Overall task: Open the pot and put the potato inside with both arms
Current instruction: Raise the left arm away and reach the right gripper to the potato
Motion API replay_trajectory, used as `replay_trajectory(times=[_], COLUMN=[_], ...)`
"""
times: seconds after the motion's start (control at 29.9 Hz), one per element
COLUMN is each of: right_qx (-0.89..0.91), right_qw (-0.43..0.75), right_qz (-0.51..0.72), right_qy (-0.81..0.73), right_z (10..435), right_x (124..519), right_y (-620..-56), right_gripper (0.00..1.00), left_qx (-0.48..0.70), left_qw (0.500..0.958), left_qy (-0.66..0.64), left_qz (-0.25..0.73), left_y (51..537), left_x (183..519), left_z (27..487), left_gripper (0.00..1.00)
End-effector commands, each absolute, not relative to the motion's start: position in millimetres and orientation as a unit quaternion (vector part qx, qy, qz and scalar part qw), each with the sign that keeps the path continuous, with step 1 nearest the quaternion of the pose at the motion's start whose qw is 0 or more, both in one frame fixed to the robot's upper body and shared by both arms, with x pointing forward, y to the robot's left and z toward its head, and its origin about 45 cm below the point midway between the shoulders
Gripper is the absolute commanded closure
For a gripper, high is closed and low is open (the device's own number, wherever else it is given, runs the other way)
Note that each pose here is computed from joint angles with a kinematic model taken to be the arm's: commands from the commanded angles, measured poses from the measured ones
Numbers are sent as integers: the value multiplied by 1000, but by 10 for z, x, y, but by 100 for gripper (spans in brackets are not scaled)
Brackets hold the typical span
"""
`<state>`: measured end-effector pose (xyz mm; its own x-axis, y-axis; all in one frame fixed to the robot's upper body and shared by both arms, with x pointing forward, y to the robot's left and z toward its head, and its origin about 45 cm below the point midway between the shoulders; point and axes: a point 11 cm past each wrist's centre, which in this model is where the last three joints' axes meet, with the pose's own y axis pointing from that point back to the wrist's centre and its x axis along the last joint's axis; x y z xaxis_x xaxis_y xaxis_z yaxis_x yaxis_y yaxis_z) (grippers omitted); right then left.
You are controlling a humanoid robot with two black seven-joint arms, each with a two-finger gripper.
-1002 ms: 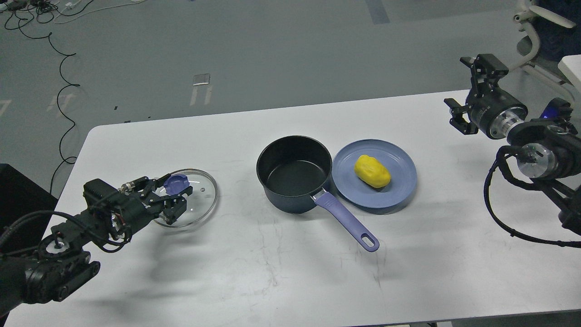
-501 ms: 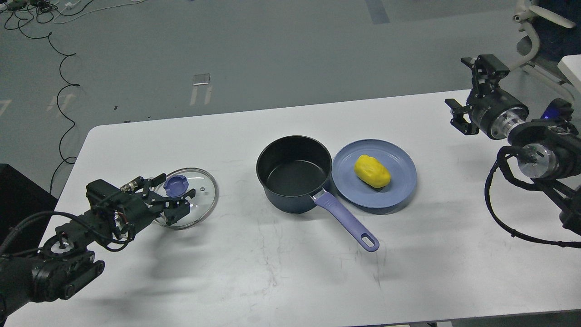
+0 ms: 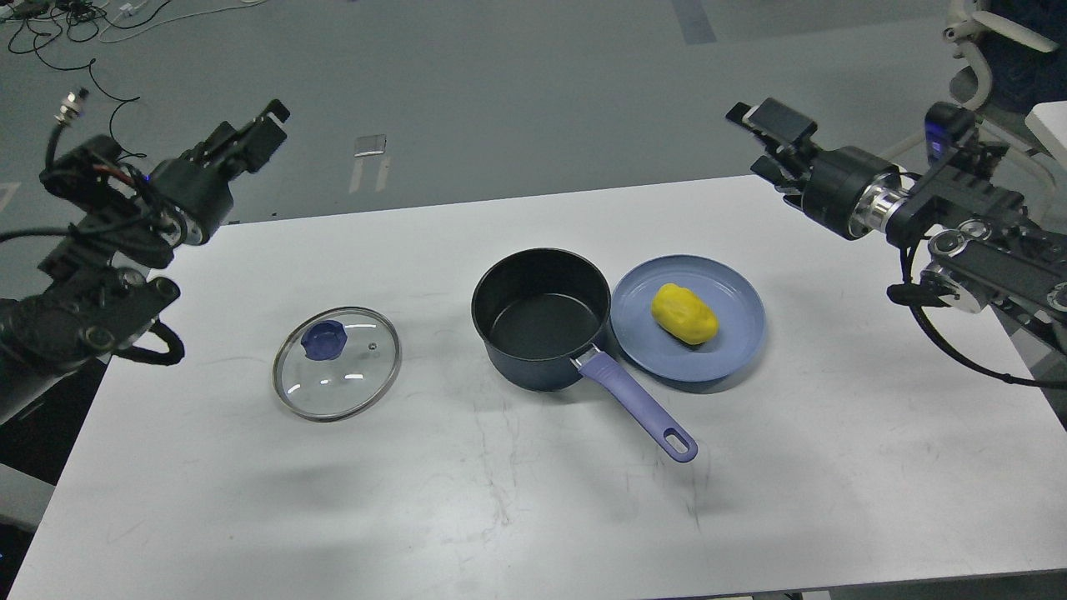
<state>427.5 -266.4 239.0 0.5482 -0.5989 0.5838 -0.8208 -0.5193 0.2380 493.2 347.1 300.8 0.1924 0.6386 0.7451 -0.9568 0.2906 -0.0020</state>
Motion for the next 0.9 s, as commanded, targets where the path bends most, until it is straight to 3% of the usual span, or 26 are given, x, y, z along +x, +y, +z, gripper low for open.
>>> replay_trajectory(times=[0.0, 0.17, 0.33, 0.87], right_qx=[827, 793, 784, 779], right_qw=[330, 396, 429, 450], right_qz=[314, 406, 403, 408], right_qy=[-329, -222, -200, -155], right_z=[2275, 1988, 1730, 1204], right_x=[4178, 4020, 3950, 3994], right_y=[-2589, -2533, -2648, -2245], right_gripper=[0, 0, 1, 4], left_qx=[133, 39, -25, -32], left_qw=[773, 786, 799, 804], left_qy=[-234, -180, -135, -89], left_qz=[575, 591, 585, 586], left_y=[3275, 3107, 3074, 3017], left_x=[5054, 5121, 5148, 5122], left_z=[3279, 3468, 3671, 3428], left_gripper=[2, 2, 2, 2])
